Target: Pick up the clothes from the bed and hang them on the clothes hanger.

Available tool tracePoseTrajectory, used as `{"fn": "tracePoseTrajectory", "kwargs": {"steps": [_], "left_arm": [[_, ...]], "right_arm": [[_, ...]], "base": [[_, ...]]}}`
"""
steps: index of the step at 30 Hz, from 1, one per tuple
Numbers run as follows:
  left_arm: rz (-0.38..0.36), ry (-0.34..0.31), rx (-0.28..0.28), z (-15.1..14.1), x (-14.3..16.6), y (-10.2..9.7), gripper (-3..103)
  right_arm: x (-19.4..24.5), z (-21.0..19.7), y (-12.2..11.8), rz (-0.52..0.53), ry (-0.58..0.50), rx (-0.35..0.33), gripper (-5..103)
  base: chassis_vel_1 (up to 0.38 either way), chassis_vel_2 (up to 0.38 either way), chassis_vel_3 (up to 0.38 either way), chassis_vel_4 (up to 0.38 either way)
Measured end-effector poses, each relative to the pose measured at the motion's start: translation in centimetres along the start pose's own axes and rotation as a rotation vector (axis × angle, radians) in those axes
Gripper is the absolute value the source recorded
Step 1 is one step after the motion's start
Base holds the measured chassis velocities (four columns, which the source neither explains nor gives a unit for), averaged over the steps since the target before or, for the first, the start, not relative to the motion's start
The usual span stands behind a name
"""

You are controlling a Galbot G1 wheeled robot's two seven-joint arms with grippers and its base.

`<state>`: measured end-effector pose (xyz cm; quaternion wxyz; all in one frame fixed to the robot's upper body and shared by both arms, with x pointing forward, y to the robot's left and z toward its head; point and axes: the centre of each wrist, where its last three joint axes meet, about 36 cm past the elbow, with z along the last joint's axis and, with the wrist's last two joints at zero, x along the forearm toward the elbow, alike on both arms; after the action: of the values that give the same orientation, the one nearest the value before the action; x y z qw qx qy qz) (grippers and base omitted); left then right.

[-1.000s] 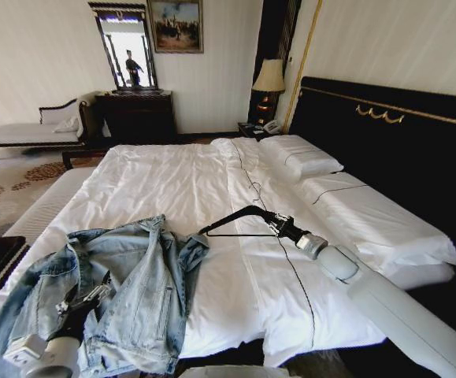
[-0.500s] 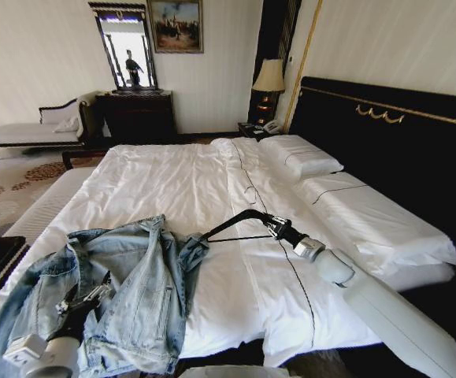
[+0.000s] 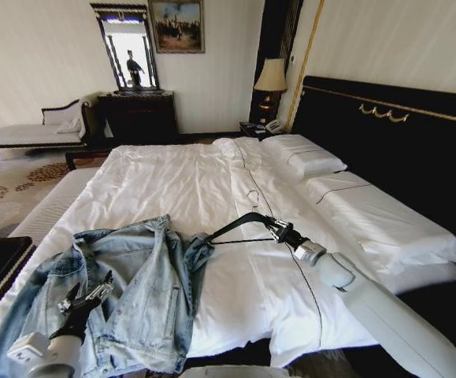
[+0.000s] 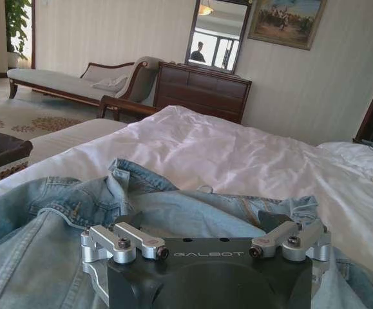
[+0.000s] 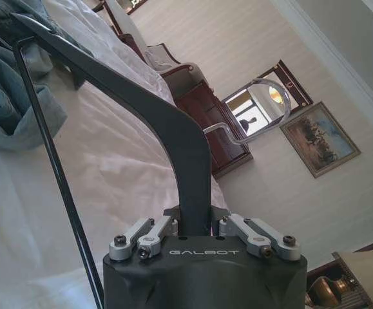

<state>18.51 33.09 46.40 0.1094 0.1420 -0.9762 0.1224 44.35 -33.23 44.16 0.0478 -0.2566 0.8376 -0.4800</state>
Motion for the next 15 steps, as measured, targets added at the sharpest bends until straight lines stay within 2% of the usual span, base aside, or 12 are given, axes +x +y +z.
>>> {"fn": "tracePoseTrajectory", "kwargs": {"steps": [9, 15], "left_arm": [[-0.004, 0.003, 0.001, 0.15, 0.02, 0.1, 100], [-0.006, 0.006, 0.006, 0.23, 0.13, 0.04, 100]], "right_arm": [[-0.07, -0.23, 0.27, -0.002, -0.005, -0.013, 22], [0.06, -0.33, 0.44, -0.003, -0.018, -0.059, 22]], "base": [[0.224, 0.215, -0.21, -0.202], [0.043, 0.048, -0.05, -0.063]]}}
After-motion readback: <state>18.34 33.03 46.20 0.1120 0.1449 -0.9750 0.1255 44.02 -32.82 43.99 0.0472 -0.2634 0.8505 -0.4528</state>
